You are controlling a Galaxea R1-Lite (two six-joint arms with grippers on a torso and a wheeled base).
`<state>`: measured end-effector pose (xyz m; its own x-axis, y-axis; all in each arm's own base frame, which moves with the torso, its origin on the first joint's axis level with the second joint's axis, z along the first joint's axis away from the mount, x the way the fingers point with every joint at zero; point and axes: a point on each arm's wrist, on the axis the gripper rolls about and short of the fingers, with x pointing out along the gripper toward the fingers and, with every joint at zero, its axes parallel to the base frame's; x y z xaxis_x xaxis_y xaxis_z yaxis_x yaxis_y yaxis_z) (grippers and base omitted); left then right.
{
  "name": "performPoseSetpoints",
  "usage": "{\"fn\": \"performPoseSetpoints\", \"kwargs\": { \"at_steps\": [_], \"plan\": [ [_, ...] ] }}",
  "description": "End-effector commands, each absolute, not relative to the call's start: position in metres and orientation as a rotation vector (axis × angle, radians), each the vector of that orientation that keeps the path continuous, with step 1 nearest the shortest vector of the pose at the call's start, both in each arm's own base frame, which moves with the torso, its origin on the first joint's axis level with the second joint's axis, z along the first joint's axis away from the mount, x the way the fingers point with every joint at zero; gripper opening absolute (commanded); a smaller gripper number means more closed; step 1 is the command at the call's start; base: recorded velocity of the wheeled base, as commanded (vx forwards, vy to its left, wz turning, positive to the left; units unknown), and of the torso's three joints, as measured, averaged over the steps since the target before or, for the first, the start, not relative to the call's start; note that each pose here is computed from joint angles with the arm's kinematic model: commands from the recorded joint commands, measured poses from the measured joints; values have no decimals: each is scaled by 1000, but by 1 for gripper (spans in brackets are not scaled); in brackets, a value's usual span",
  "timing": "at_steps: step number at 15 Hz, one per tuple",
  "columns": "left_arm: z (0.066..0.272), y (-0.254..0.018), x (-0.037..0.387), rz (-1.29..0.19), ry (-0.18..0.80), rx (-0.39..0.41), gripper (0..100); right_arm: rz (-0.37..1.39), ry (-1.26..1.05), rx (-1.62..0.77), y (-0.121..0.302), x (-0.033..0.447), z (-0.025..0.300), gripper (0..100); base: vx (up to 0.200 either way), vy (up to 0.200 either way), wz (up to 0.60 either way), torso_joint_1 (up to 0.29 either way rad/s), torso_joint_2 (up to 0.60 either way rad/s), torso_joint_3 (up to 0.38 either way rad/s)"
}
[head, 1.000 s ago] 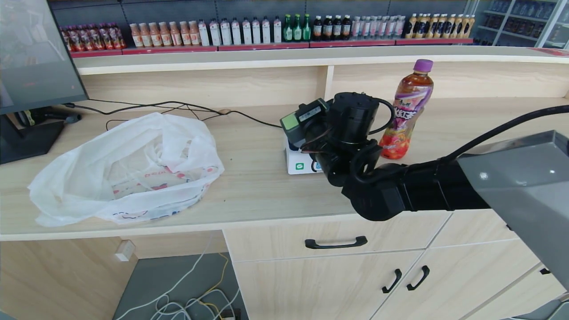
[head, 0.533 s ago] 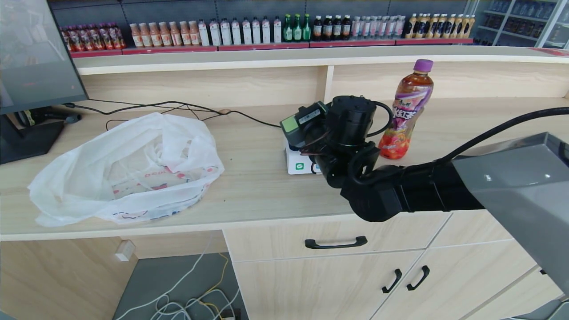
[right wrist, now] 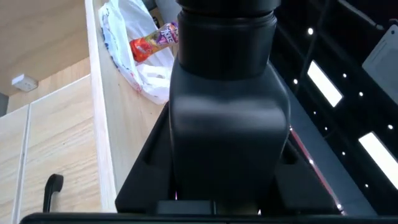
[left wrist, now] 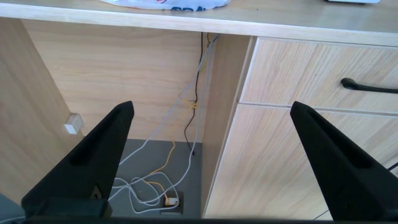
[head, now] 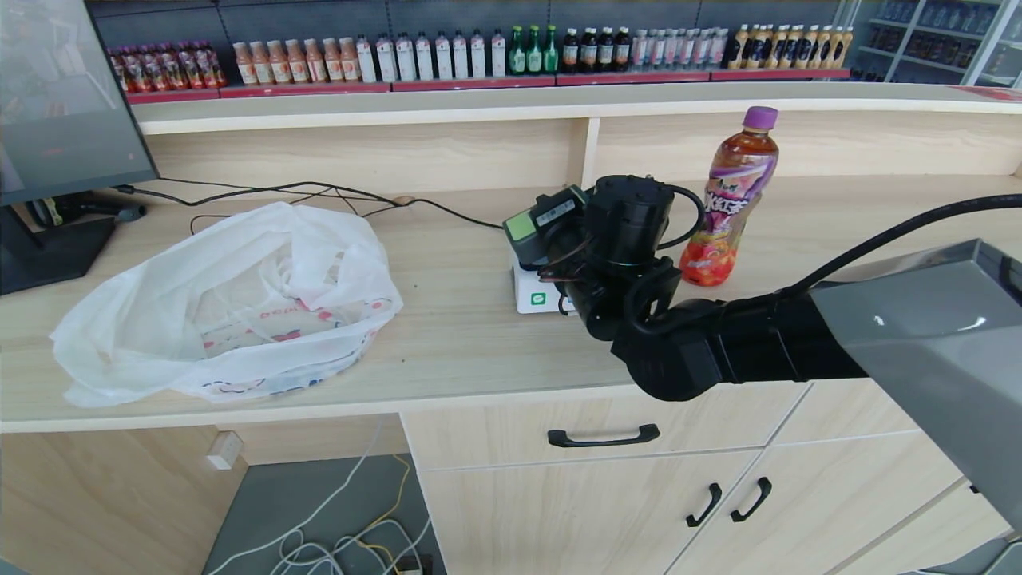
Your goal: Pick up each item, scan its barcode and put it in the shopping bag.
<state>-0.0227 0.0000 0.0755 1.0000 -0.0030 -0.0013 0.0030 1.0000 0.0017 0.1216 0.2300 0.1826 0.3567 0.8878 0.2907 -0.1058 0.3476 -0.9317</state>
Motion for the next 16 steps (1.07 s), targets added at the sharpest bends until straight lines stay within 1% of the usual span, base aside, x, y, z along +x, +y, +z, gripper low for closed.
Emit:
{"fn": "performPoseSetpoints", "kwargs": {
  "at_steps": [1,2,3,5,6,16],
  "plan": [
    [76,0,-23,-5,2,2,100,805,-976,-1002,234,122,180,0,0,0,0,0,0,0],
    [76,0,-23,-5,2,2,100,749,-989,-986,233,122,191,0,0,0,0,0,0,0],
    [76,0,-23,-6,2,2,100,721,-1000,-1000,229,120,194,0,0,0,0,0,0,0],
    [76,0,-23,-6,2,2,100,757,-966,-1046,224,114,181,0,0,0,0,0,0,0],
    [76,0,-23,-6,2,2,100,761,-964,-1049,224,113,180,0,0,0,0,0,0,0],
    [76,0,-23,-5,2,2,100,701,-995,-1115,226,118,183,0,0,0,0,0,0,0]
  ]
}}
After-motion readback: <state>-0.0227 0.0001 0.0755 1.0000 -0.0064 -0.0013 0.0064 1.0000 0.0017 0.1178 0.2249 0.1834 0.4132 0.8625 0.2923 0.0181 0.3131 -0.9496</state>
